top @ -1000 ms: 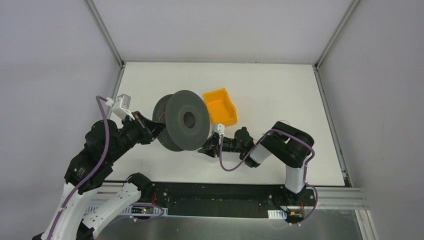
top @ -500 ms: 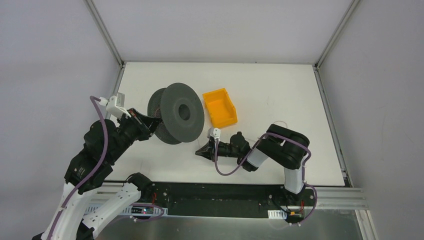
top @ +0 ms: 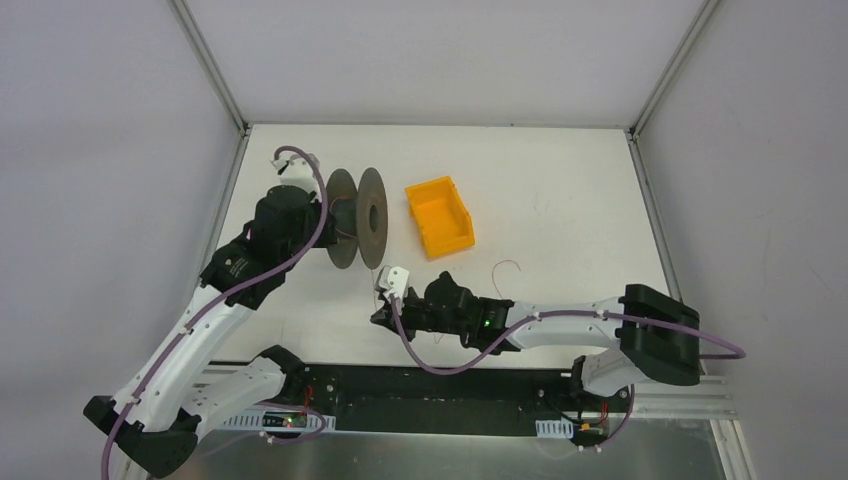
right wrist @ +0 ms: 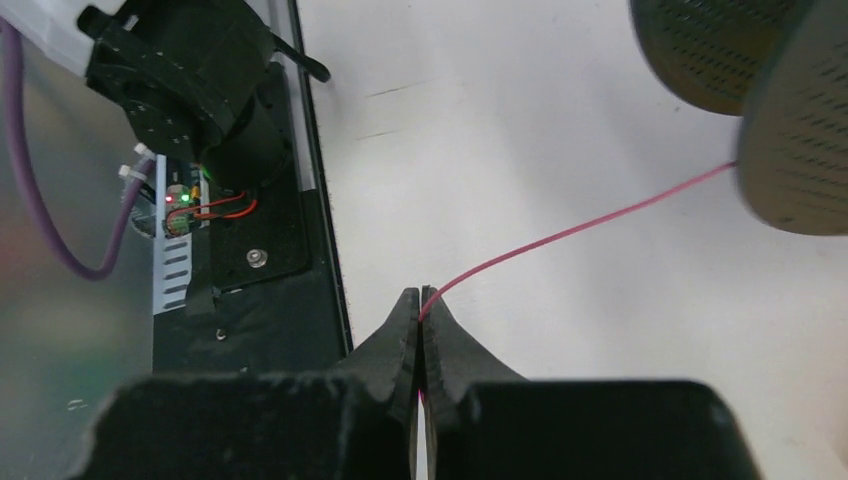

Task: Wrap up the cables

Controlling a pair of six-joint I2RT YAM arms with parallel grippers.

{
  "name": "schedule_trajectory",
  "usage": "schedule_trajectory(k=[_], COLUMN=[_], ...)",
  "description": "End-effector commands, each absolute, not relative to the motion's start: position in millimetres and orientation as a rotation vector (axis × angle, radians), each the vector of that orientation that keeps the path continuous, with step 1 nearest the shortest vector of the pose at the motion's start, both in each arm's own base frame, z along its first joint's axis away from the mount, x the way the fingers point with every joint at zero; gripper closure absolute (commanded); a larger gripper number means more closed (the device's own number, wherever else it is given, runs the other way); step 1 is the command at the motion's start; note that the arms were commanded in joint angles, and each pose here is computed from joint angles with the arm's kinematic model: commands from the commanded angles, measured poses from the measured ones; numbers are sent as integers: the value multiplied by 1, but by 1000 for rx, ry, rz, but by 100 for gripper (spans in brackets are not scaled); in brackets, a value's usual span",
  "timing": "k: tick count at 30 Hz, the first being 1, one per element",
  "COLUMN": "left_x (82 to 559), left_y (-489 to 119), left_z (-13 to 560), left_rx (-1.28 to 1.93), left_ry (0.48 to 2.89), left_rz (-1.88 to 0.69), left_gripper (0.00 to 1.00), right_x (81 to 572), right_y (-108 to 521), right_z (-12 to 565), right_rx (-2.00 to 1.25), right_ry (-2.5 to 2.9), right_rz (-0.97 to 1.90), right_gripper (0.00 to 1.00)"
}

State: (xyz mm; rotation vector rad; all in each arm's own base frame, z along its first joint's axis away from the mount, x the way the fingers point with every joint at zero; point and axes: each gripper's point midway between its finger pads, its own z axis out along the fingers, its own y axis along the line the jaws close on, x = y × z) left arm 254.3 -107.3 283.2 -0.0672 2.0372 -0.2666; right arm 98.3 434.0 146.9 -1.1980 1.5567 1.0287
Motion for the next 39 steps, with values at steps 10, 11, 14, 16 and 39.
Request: schedule_trajectory(k=[10, 11, 14, 16, 39], left_x=[265, 264, 260, 258, 218], left_y=[-131, -132, -139, -144, -176], left_z=[242, 240, 234, 231, 226], left_rx=[314, 333, 410, 466, 899], left_ry=[2047, 2055, 2072, 2073, 1995], left_rz=[-232, -235, -263, -282, -486], left_gripper=[100, 100, 100, 100, 100], right_x=[151, 156, 170, 180, 244], right_y=[426, 428, 430, 428, 345], right_z=[232, 238, 251, 258, 231], right_rx=[-1086, -1069, -1041, -1024, -952], right_ry=[1557, 1548, 1536, 1534, 1682], right_rz=[806, 819, 797, 776, 618], right_gripper=[100, 100, 100, 100, 94])
